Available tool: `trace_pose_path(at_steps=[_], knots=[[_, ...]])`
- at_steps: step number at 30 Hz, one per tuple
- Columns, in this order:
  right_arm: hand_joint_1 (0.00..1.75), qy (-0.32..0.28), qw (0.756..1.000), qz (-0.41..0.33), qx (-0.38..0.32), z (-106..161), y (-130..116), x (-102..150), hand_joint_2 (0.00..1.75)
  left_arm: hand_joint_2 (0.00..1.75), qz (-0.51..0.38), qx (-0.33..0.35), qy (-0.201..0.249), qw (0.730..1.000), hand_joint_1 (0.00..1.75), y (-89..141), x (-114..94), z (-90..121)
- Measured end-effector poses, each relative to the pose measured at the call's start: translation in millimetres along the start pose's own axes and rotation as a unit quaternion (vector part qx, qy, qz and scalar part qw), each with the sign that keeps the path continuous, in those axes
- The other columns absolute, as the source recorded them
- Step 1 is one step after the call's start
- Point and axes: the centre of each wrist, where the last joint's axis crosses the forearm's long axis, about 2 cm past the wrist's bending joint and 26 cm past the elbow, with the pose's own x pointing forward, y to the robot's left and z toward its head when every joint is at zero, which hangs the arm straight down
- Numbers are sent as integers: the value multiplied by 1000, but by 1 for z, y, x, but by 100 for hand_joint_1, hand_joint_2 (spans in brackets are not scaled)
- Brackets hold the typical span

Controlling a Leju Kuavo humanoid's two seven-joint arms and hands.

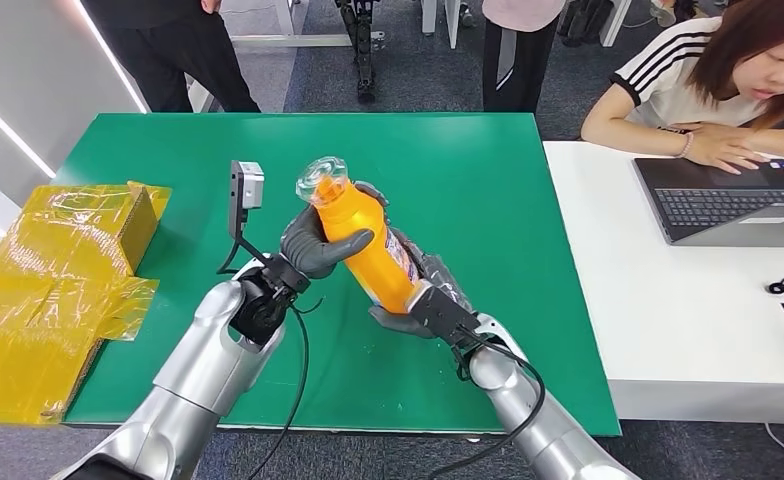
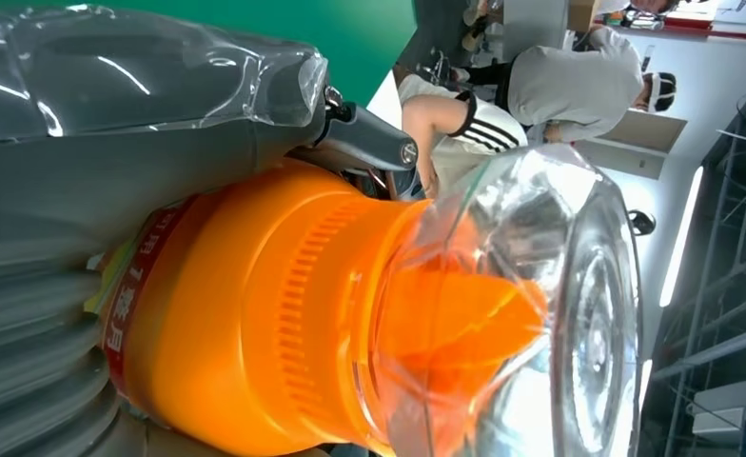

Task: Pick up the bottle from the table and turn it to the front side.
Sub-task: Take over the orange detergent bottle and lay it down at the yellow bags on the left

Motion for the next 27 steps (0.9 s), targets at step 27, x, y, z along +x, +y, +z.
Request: trace_pose_path(at_steps=[27], knots=[[0,-27,989,-4,-145,91,-33,7,175,175,-505,18,-41,862,175,70,44,32]])
